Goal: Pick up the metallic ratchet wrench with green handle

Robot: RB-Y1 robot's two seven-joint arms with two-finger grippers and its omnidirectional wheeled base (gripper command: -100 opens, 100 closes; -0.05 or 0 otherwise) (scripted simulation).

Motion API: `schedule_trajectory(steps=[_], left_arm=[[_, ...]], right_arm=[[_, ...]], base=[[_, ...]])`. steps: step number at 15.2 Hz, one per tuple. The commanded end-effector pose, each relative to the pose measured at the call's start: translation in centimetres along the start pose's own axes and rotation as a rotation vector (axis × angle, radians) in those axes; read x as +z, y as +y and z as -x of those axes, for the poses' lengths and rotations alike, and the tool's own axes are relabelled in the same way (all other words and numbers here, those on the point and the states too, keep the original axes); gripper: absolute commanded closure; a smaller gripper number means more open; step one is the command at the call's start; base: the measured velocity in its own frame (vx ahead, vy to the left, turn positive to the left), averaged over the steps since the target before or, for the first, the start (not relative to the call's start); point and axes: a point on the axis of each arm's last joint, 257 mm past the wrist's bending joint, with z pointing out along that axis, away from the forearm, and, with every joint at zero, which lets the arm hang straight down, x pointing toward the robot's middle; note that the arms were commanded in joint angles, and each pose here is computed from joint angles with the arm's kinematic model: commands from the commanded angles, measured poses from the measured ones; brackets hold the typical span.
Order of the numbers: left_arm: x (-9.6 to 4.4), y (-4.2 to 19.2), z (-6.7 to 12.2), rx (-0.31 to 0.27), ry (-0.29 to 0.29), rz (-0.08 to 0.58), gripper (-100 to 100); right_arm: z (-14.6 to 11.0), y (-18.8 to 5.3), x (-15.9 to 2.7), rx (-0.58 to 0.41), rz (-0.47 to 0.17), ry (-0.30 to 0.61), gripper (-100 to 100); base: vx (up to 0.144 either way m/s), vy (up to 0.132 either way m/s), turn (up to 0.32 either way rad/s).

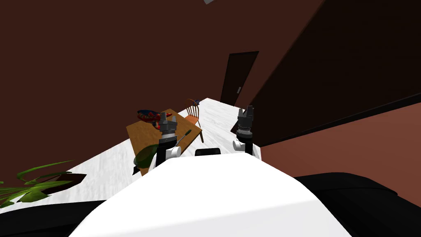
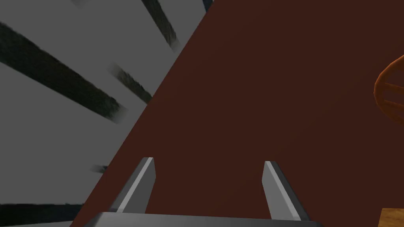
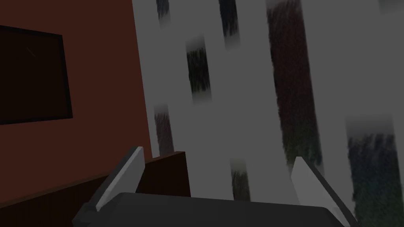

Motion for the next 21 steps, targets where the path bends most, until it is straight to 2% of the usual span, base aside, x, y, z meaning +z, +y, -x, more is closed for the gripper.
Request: schedule_trajectory(steps=[1, 3, 7, 8, 10, 11, 12, 13, 14, 15, 16, 17, 18, 19, 20, 21], left_arm=[[-0.1, 0.5, 0.0, 0.020, 0.028, 0.020, -100], [-0.2, 1.0, 0.2, 0.034, 0.043, 0.039, -100], [-1.0, 4.2, 2.3, 0.082, 0.065, 0.157, -100], [-1.0, 4.2, 2.3, 0.082, 0.065, 0.157, -100], [-1.7, 6.3, 4.3, 0.100, 0.048, 0.233, -100], [-1.7, 6.4, 4.4, 0.100, 0.047, 0.237, -100], [-2.2, 7.5, 5.6, 0.108, 0.031, 0.282, -100], [-2.2, 7.5, 5.6, 0.108, 0.031, 0.282, -100], [-2.8, 8.7, 6.9, 0.114, 0.012, 0.328, -100], [-2.8, 8.7, 6.9, 0.114, 0.011, 0.329, -100], [-3.5, 10.0, 8.4, 0.119, -0.013, 0.377, -100], [-3.5, 10.0, 8.4, 0.119, -0.013, 0.377, -100], [-4.4, 11.2, 10.0, 0.123, -0.040, 0.428, -100], [-4.4, 11.2, 10.0, 0.123, -0.040, 0.428, -100], [-5.3, 12.3, 11.7, 0.125, -0.070, 0.475, -100], [-5.3, 12.4, 11.7, 0.126, -0.072, 0.480, -100]], right_arm=[[0.0, 0.0, 0.0, 0.000, 0.000, 0.000, 0], [0.0, 0.0, 0.0, 0.000, 0.000, 0.000, 0], [0.0, 0.0, 0.0, 0.000, 0.000, 0.000, 0], [0.0, 0.0, 0.0, 0.000, 0.000, 0.000, 0], [0.0, 0.0, 0.0, 0.000, 0.000, 0.000, 0], [0.0, 0.0, 0.0, 0.000, 0.000, 0.000, 0], [0.0, 0.0, 0.0, 0.000, 0.000, 0.000, 0], [0.0, 0.0, 0.0, 0.000, 0.000, 0.000, 0], [0.0, 0.0, 0.0, 0.000, 0.000, 0.000, 0], [0.0, 0.0, 0.0, 0.000, 0.000, 0.000, 0], [0.0, 0.0, 0.0, 0.000, 0.000, 0.000, 0], [0.0, 0.0, 0.0, 0.000, 0.000, 0.000, 0], [0.0, 0.0, 0.0, 0.000, 0.000, 0.000, 0], [0.0, 0.0, 0.0, 0.000, 0.000, 0.000, 0], [0.0, 0.0, 0.0, 0.000, 0.000, 0.000, 0], [0.0, 0.0, 0.0, 0.000, 0.000, 0.000, 0]], base=[[-0.005, -0.016, -0.021], [-0.006, -0.042, -0.036], [0.007, -0.047, -0.059], [0.026, -0.041, -0.057], [0.036, -0.041, -0.080], [0.044, -0.028, -0.060], [0.047, -0.030, -0.069], [0.039, -0.026, -0.044], [0.037, -0.030, -0.064], [0.036, -0.026, -0.060], [0.040, -0.024, -0.082], [0.040, -0.021, -0.060], [0.045, -0.028, -0.071], [0.044, -0.025, -0.054], [0.053, -0.030, -0.091], [0.054, -0.027, -0.075]])
